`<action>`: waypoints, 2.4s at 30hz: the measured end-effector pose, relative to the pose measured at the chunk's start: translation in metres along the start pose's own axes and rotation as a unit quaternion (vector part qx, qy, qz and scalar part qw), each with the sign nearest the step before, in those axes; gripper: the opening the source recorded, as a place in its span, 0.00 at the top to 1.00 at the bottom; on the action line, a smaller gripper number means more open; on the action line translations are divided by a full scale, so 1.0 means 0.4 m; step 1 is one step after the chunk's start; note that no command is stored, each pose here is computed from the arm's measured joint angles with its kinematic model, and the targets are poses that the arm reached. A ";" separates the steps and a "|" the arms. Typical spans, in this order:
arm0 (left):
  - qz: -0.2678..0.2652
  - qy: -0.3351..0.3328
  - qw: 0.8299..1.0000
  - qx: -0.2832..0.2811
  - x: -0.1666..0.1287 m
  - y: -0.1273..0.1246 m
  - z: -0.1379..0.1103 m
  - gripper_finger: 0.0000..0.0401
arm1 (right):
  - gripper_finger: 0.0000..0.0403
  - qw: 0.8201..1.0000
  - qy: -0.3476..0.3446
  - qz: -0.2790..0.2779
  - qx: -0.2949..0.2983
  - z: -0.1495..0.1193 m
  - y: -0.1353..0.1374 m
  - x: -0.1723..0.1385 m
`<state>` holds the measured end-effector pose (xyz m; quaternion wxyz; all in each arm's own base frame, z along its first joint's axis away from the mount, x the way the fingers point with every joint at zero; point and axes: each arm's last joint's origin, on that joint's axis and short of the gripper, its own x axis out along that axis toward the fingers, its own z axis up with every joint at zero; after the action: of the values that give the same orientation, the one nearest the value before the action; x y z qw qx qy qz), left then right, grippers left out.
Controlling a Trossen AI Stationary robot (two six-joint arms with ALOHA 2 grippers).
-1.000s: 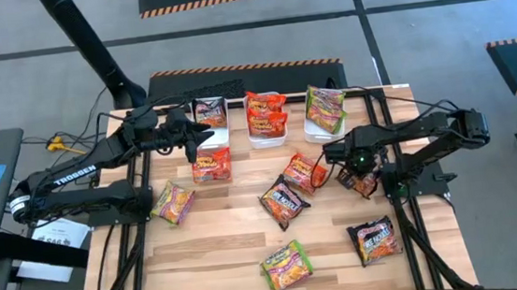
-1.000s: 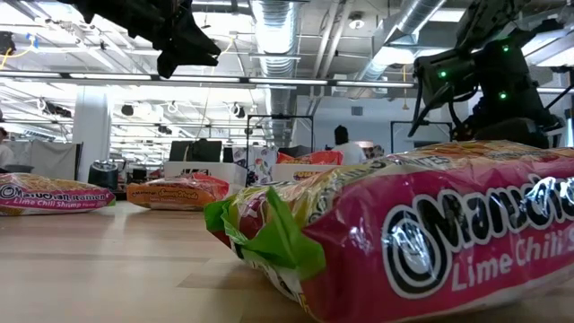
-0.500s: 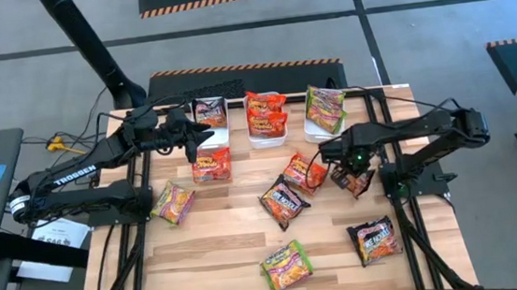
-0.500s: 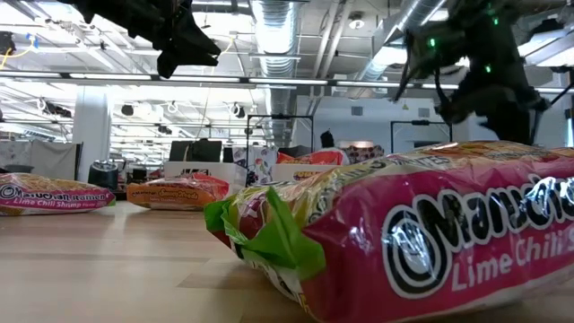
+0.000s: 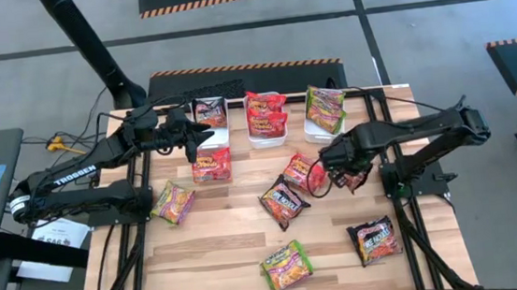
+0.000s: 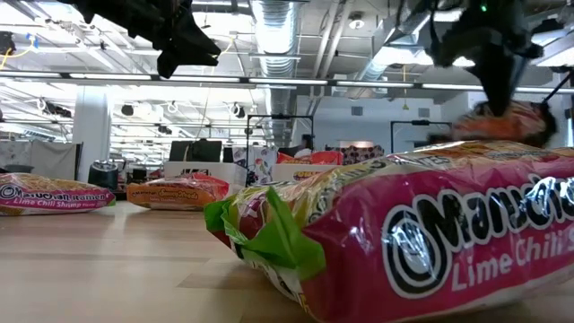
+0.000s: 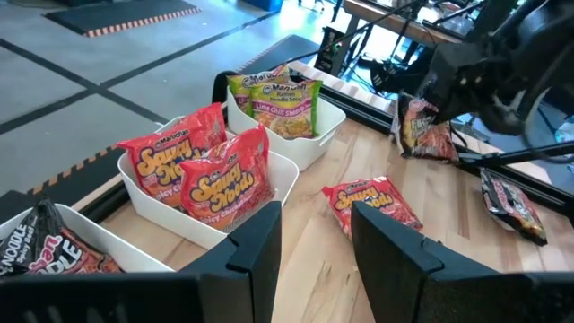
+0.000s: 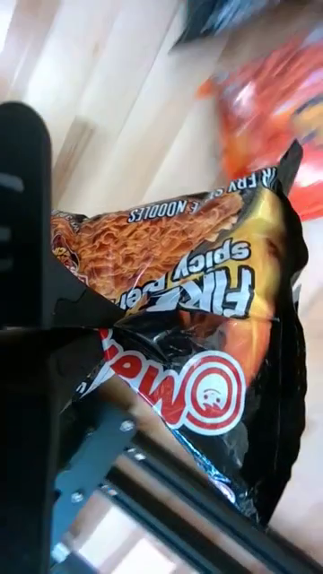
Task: Sort Maruchan noodles
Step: Put the black noodle pack into the left white bin
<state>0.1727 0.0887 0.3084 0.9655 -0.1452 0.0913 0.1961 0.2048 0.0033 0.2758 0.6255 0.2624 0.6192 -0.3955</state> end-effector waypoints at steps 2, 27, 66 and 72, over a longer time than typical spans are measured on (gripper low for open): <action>-0.006 0.001 1.000 -0.002 0.000 -0.001 0.000 0.70 | 0.99 1.000 -0.026 0.006 0.002 0.006 0.004 -0.019; -0.028 0.056 0.965 -0.253 0.124 0.050 -0.037 0.53 | 0.99 0.930 -0.311 0.087 -0.174 0.218 0.001 -0.103; -0.081 -0.015 0.974 -0.213 0.171 0.038 0.022 0.53 | 0.99 0.857 -0.400 0.109 -0.308 0.444 0.144 -0.155; -0.076 -0.004 0.974 -0.212 0.172 0.039 0.016 0.53 | 0.99 0.848 -0.401 0.107 -0.330 0.452 0.169 -0.156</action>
<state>0.2296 0.1287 0.2947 0.9254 -0.3518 0.0320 0.1372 0.3678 -0.0968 0.3434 0.9077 -0.0761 0.3764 -0.1693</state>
